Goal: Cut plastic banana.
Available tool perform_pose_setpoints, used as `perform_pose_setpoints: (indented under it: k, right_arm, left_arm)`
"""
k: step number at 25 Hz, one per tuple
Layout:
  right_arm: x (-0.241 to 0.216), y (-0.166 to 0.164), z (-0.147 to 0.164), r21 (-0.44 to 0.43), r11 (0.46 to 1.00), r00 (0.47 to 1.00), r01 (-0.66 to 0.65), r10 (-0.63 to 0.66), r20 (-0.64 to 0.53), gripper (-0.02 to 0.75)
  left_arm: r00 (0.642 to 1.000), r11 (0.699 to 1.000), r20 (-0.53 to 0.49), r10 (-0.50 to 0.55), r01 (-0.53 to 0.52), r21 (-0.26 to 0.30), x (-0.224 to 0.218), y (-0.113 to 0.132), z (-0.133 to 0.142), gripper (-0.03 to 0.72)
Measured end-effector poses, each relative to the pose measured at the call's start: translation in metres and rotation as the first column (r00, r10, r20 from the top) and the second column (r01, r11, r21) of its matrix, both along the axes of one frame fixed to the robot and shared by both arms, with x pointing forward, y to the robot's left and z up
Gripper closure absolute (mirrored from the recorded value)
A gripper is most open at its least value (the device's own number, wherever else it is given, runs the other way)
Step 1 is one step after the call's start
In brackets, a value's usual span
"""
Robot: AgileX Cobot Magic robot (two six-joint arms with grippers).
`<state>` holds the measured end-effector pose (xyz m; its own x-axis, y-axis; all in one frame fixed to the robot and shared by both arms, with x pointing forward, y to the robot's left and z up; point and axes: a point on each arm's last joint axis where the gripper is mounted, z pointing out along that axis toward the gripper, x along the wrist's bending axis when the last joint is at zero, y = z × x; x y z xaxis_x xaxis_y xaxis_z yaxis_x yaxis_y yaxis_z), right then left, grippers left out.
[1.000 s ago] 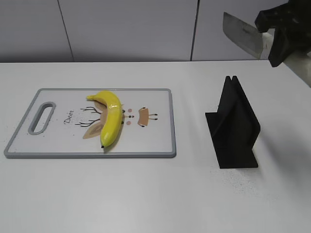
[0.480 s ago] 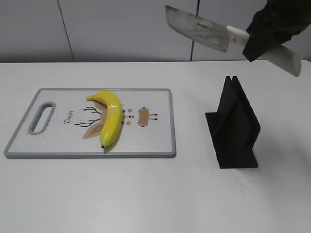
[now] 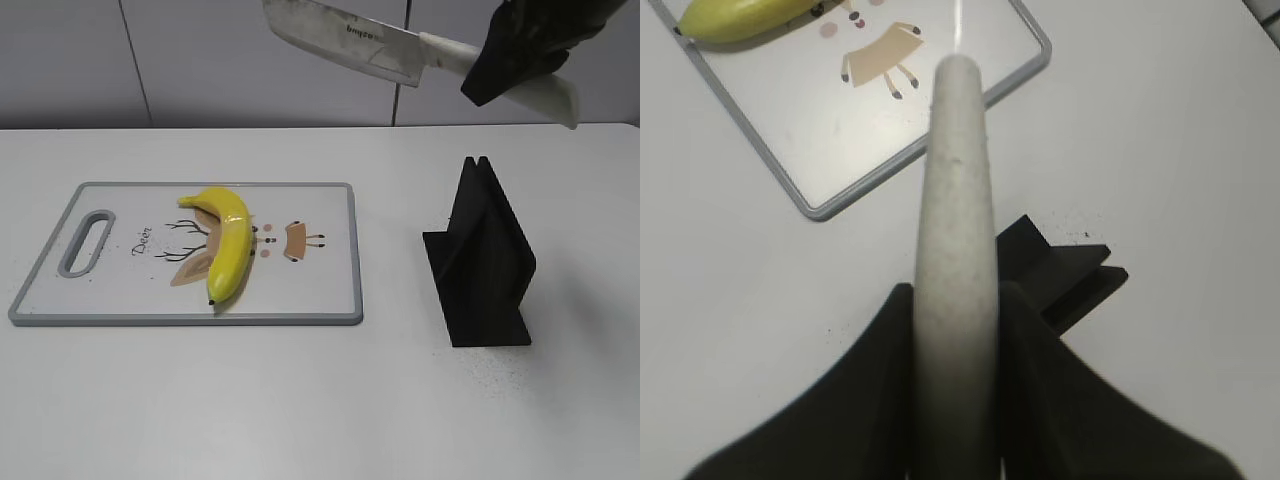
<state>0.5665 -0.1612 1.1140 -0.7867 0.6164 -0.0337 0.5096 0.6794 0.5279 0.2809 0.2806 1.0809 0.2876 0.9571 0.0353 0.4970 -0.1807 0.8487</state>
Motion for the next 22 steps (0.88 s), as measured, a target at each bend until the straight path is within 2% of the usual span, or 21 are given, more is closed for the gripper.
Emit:
perform_pose_setpoints:
  k: [2,6,11,14,20,22]
  right_arm:
    - [0.005,0.003,-0.003,-0.013,0.999,0.999,-0.033,0.033,-0.022,0.574]
    - [0.02,0.009,-0.009,-0.053,0.99,0.99,-0.131,0.127,-0.059,0.574]
    - [0.04,0.019,-0.013,-0.077,0.975,0.978,-0.208,0.206,-0.034,0.574]
    - [0.051,0.032,-0.022,-0.092,0.959,0.964,-0.266,0.265,-0.023,0.574]
    - [0.066,0.066,-0.046,-0.125,0.904,0.912,-0.408,0.409,-0.024,0.574]
    - [0.071,0.073,-0.053,-0.128,0.895,0.903,-0.428,0.429,-0.023,0.574]
  left_arm:
    - [0.999,0.999,-0.016,-0.034,0.035,0.036,0.018,-0.001,0.009,0.059]
    - [0.986,0.988,-0.11,-0.125,0.134,0.079,0.061,-0.004,0.02,0.059]
    - [0.954,0.947,-0.135,-0.268,0.287,0.146,0.118,-0.01,0.046,0.064]
    - [0.915,0.899,-0.162,-0.37,0.397,0.187,0.15,-0.013,0.061,0.07]
    - [0.818,0.808,-0.246,-0.52,0.565,0.17,0.213,-0.02,0.074,0.083]
    - [0.792,0.775,-0.254,-0.555,0.603,0.187,0.233,-0.023,0.075,0.091]
